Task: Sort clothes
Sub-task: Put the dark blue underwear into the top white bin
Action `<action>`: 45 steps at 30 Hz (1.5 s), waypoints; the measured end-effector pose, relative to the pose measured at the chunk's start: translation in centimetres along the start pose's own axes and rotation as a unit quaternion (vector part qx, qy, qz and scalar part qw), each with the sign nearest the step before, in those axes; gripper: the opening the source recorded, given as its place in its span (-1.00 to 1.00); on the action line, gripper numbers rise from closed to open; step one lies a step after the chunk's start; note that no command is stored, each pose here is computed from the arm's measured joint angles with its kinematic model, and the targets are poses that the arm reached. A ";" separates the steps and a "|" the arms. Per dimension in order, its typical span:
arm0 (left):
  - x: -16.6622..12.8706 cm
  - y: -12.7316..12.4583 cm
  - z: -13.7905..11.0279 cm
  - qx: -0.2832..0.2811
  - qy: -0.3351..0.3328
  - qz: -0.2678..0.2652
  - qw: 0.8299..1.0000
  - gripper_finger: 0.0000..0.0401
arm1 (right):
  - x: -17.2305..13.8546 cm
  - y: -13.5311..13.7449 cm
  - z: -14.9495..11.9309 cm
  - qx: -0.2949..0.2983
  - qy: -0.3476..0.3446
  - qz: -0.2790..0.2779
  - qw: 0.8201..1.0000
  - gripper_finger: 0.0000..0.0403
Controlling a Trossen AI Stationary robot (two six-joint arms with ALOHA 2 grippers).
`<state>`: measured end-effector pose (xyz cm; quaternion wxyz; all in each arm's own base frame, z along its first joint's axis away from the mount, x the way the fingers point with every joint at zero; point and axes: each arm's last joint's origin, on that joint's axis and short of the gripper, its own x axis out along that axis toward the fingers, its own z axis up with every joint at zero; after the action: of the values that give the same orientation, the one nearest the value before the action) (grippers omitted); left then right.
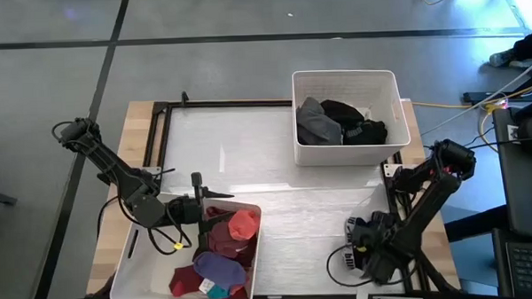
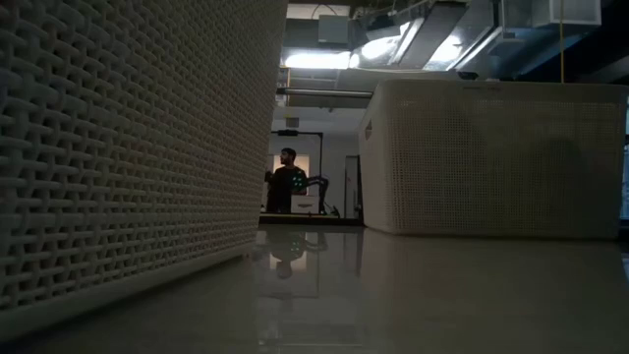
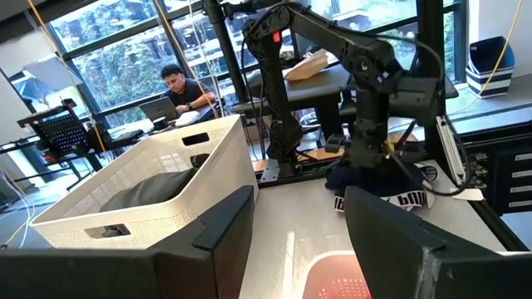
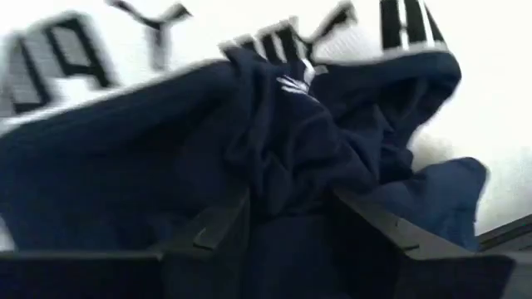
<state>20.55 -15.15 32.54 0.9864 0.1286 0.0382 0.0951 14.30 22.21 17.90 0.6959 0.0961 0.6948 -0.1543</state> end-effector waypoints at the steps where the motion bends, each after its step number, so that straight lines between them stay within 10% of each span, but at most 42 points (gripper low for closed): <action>1: 0.0 0.0 0.0 0.000 0.000 0.000 1.000 -0.10 | 0.4 -0.2 0.0 0.001 0.001 -0.003 1.000 -0.20; 10: 0.0 0.0 0.0 0.000 0.000 0.000 1.000 -0.10 | 2.7 -1.1 -0.4 0.013 0.011 -0.002 1.000 -0.28; 20: 0.0 0.0 0.0 0.000 0.000 0.000 1.000 -0.10 | 3.1 -1.0 -0.4 0.009 0.010 0.009 1.000 -0.94; 45: 0.0 0.0 0.0 0.000 0.000 0.000 1.000 -0.10 | -5.8 0.3 0.6 -0.023 -0.058 0.000 0.998 -0.95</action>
<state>20.56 -15.14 32.55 0.9864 0.1287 0.0381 0.0954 15.04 22.70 23.67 0.7373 0.0708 0.6564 -0.1435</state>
